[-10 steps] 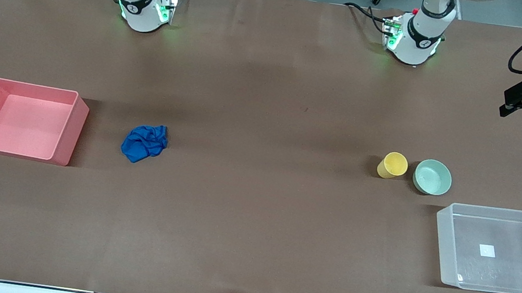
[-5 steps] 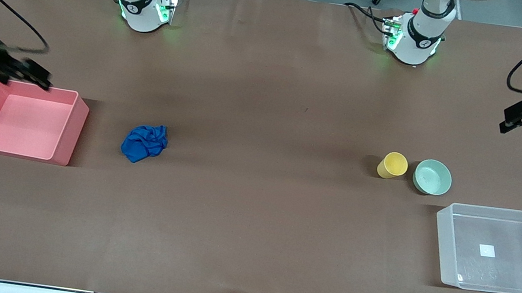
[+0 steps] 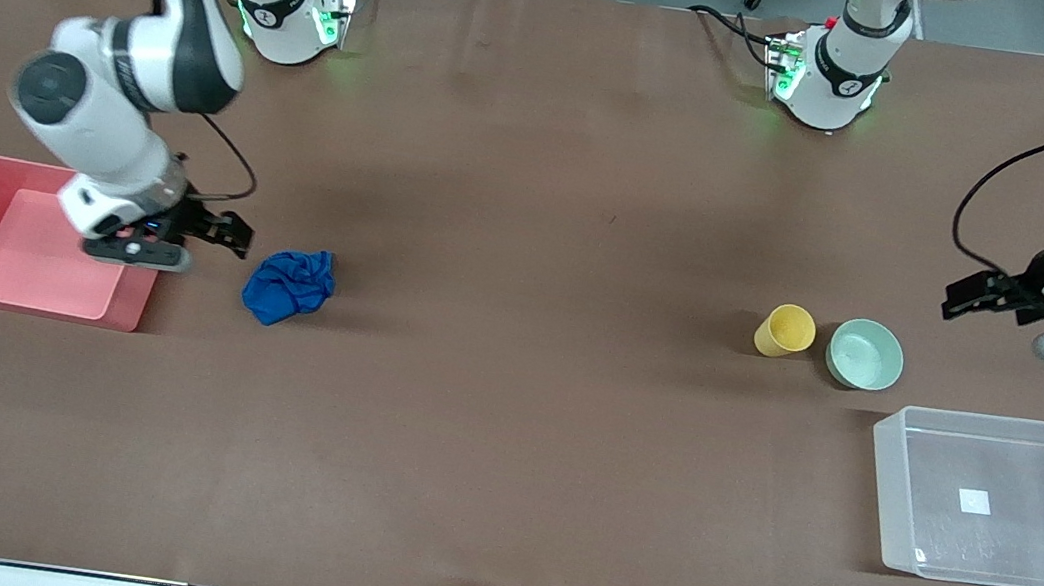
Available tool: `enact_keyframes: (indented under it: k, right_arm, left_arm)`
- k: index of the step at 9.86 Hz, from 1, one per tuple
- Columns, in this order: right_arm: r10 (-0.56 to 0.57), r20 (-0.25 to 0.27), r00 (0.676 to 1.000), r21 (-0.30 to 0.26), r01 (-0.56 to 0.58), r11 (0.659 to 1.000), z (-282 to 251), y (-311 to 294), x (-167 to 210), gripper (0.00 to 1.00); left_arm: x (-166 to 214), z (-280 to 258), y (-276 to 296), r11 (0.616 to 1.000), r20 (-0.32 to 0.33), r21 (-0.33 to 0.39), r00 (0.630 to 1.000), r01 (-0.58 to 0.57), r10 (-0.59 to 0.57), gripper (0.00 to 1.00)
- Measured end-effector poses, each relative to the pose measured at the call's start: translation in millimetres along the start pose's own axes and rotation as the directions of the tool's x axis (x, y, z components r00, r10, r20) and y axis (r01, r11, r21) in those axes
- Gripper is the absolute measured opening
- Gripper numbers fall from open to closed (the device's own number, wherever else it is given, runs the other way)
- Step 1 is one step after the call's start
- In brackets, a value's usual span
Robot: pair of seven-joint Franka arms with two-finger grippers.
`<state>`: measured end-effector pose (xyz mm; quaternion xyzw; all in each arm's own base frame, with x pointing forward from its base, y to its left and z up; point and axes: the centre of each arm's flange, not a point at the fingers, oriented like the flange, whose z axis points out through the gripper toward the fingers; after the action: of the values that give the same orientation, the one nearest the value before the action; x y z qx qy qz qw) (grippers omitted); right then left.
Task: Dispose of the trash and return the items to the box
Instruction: 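Lower the right gripper onto the blue cloth while the left gripper reaches the bowl, then carry the blue cloth into the pink bin while the left gripper grasps the bowl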
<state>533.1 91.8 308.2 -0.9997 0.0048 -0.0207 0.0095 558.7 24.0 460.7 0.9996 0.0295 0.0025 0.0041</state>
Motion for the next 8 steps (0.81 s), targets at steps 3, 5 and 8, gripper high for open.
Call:
enact_keyframes:
  k: [3, 5, 8]
  right_arm:
    - [0.018, 0.032, 0.999, 0.024, -0.019, 1.000, 87, -14, -5, 1.00]
    - [0.019, 0.028, 0.999, 0.033, -0.020, 0.999, 113, -15, -9, 1.00]
    - [0.025, 0.009, 1.000, 0.040, -0.025, 0.999, 123, -13, -11, 0.85]
  left_arm:
    - [-15, 88, -23, 1.000, -0.010, 0.001, 1.000, 0.008, -0.008, 0.95]
    - [-13, 134, -35, 1.000, -0.002, 0.000, 1.000, 0.025, -0.025, 0.95]
    - [-10, 201, -57, 0.999, 0.004, -0.002, 0.999, 0.042, -0.042, 0.95]
